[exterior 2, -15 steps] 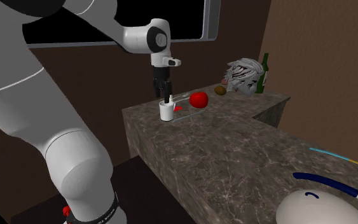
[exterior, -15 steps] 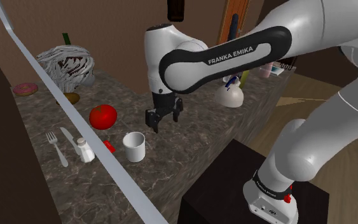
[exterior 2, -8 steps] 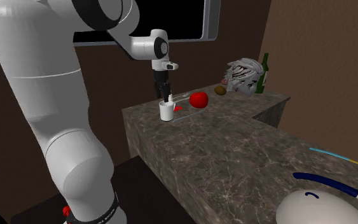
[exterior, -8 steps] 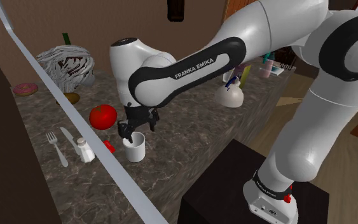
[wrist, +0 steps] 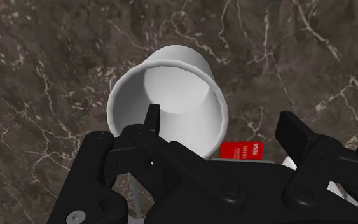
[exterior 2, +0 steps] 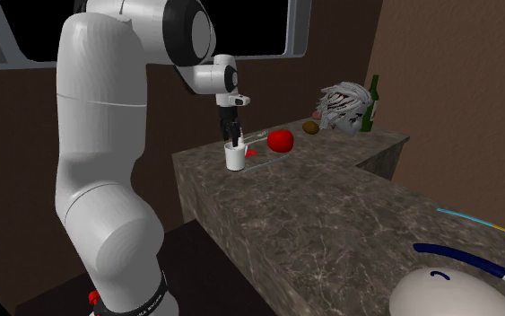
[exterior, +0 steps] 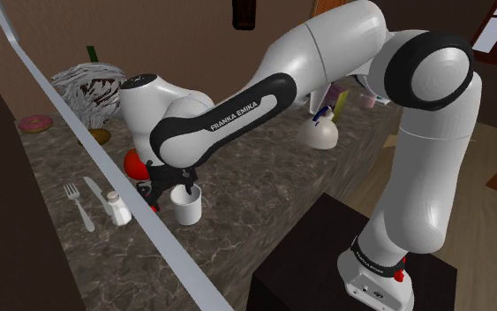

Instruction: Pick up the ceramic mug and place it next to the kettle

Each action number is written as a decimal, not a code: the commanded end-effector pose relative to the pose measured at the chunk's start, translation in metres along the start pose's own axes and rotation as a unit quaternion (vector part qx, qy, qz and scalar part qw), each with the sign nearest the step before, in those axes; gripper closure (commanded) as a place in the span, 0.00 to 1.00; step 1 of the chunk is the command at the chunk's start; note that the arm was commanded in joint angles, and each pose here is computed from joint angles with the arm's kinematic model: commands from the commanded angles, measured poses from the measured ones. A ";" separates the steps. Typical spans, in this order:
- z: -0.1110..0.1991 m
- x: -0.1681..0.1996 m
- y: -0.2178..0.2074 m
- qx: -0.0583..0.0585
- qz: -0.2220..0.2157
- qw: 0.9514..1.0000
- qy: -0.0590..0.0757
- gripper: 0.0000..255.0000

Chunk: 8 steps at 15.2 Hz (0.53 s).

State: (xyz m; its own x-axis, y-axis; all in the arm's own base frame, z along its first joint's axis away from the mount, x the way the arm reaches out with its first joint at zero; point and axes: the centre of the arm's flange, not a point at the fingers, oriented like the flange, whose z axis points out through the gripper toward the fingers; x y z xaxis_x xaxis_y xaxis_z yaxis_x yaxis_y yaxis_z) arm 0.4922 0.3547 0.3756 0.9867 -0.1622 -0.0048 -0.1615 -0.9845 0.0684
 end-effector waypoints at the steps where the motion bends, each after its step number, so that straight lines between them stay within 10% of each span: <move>1: 0.010 0.000 -0.002 0.000 0.000 1.000 0.000 0.00; 8: 0.029 0.000 -0.002 0.000 0.000 1.000 0.000 0.00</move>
State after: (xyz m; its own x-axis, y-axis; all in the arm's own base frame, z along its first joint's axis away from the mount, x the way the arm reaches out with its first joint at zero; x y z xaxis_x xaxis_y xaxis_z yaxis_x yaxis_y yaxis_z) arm 0.4921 0.3547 0.3475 0.9867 -0.1628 -0.0039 -0.1621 -0.9844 0.0684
